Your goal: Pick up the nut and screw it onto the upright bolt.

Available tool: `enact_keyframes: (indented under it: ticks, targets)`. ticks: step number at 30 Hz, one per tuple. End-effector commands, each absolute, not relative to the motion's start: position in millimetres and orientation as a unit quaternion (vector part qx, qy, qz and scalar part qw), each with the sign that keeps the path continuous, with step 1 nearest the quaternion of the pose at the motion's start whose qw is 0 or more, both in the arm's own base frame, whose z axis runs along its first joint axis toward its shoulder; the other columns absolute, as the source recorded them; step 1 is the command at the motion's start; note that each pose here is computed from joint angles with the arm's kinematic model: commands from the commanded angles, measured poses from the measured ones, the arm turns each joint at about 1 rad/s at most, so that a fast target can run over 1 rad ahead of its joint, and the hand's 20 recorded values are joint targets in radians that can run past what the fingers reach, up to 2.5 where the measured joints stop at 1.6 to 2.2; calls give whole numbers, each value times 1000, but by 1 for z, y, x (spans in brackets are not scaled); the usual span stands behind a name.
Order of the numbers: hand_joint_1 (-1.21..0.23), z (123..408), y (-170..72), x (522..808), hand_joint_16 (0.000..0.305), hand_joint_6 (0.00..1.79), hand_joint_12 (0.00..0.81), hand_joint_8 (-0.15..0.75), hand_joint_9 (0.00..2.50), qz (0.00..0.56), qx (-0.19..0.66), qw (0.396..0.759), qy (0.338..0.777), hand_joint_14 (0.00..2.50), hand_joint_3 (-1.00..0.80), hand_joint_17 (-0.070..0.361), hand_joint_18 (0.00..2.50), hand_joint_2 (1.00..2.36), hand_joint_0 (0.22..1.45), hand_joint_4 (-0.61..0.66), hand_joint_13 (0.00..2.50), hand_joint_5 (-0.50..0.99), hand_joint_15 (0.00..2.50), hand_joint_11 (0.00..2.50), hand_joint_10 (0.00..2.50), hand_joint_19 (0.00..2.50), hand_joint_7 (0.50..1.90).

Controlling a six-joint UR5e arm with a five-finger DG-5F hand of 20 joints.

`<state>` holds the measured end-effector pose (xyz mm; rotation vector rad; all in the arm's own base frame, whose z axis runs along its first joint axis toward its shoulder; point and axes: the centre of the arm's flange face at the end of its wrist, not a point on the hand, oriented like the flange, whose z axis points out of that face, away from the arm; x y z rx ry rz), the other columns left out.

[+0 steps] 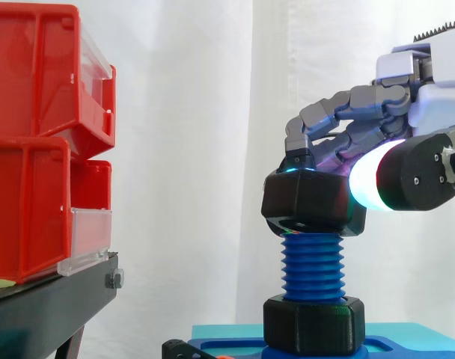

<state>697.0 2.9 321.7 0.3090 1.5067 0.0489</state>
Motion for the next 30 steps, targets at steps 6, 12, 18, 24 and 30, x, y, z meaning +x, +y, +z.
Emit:
enact_keyframes:
  ticks: [6,12,18,24,30]
  targets:
    - [-582,321,4,697,34,586,305,328,497,4,117,717,687,0,-423,77,464,1007,555,333,618,-172,0,0,0,0,1225]
    - [-582,321,5,697,34,586,306,328,500,-6,101,717,690,0,-421,76,472,1008,555,335,628,-171,0,0,0,0,1227]
    - [-581,321,7,697,34,586,306,329,503,-6,94,717,690,0,-420,76,480,1008,555,331,635,-171,0,0,0,0,1228]
    - [-580,320,10,697,34,586,304,330,505,-10,89,716,692,0,-423,76,485,1008,555,335,640,-171,0,0,0,0,1226]
    - [-580,321,10,697,34,586,304,330,506,-11,88,717,691,0,-423,76,491,1007,555,335,647,-170,0,0,0,0,1223]
